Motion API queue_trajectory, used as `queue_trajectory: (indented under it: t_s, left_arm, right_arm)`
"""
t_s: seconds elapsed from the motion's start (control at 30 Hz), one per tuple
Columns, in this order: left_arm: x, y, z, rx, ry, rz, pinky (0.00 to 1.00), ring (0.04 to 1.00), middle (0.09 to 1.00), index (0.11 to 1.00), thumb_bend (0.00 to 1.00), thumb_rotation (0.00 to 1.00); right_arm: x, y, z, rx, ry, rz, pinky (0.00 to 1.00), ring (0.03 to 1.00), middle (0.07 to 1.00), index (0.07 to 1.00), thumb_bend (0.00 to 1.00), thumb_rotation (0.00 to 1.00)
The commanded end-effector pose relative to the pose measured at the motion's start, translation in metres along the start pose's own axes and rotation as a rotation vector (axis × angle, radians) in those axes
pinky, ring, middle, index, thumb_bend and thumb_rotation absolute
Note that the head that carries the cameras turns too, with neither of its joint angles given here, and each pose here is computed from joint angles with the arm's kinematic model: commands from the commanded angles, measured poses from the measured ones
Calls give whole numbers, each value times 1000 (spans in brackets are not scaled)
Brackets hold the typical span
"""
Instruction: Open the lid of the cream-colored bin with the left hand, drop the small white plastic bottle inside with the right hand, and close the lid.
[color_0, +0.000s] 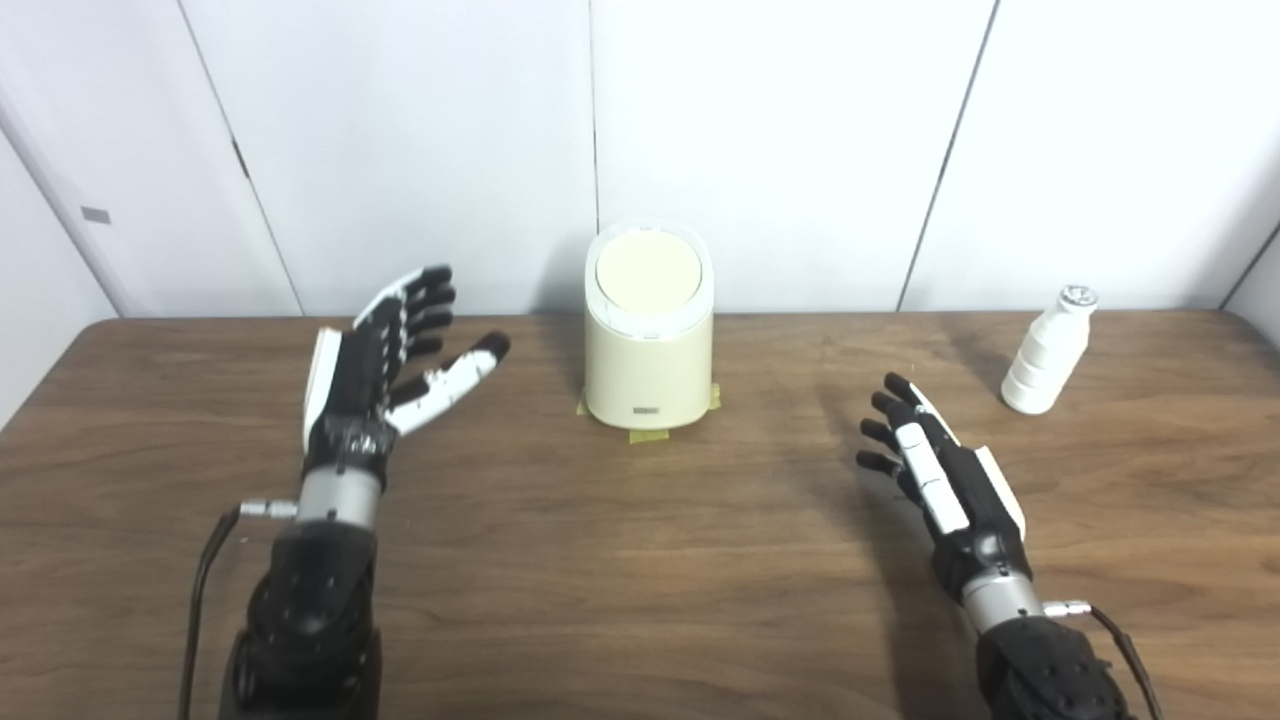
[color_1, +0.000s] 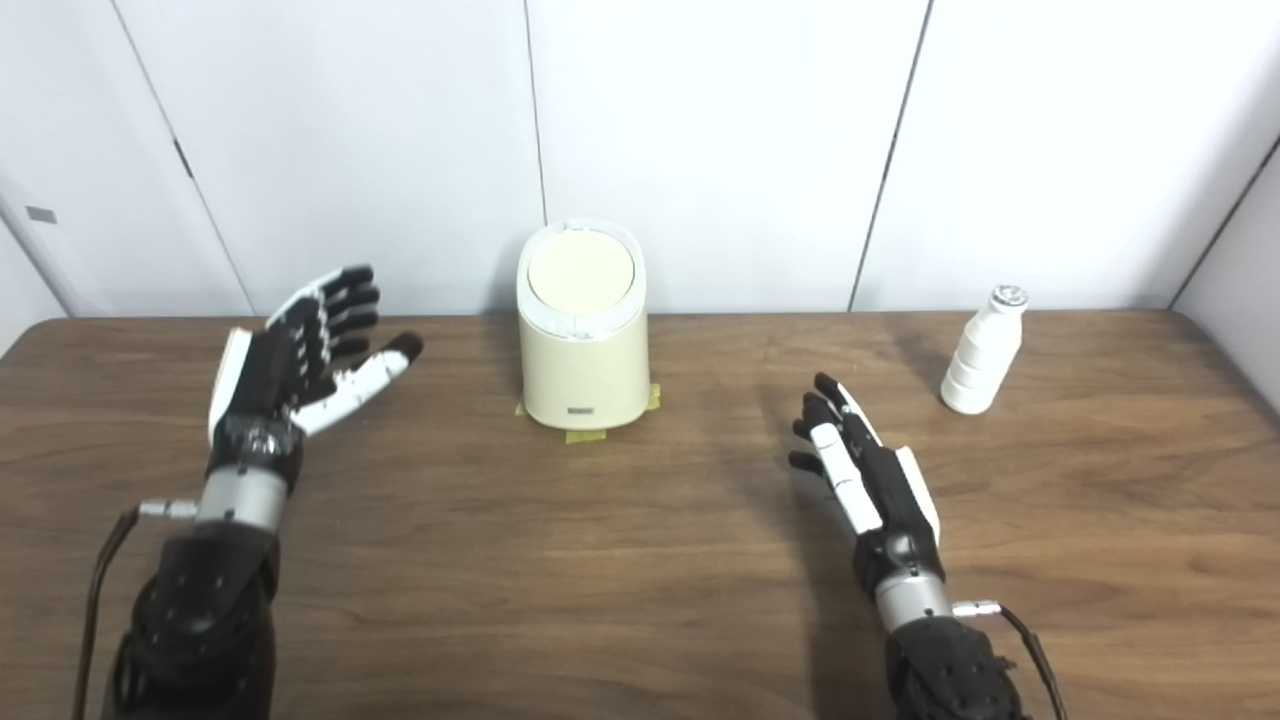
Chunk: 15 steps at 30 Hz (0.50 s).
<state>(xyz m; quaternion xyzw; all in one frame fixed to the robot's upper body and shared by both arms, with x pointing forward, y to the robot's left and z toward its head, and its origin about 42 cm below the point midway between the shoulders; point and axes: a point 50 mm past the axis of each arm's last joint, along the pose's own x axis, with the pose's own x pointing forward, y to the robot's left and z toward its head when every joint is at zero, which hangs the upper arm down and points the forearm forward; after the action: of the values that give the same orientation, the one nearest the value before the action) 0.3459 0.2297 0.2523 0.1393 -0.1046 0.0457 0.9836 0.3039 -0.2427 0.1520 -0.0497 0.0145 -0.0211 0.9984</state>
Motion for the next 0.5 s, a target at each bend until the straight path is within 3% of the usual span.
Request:
queue_trajectory:
  t_s: [0.0,0.13,0.47]
  left_arm:
    - [18,2,23,19,-72,13,749,820,841,866,830,217]
    - [38,-2,36,25,-88,2,768,843,853,875,844,153]
    - [97,-21,56,140,-149,-23,736,805,815,841,892,116]
  right_arm:
    - [9,3,20,5,-99,1,767,858,908,924,531,835]
    - [9,5,21,11,-102,2,776,861,910,925,515,834]
    - [10,9,21,17,-104,-6,780,860,908,923,510,839]
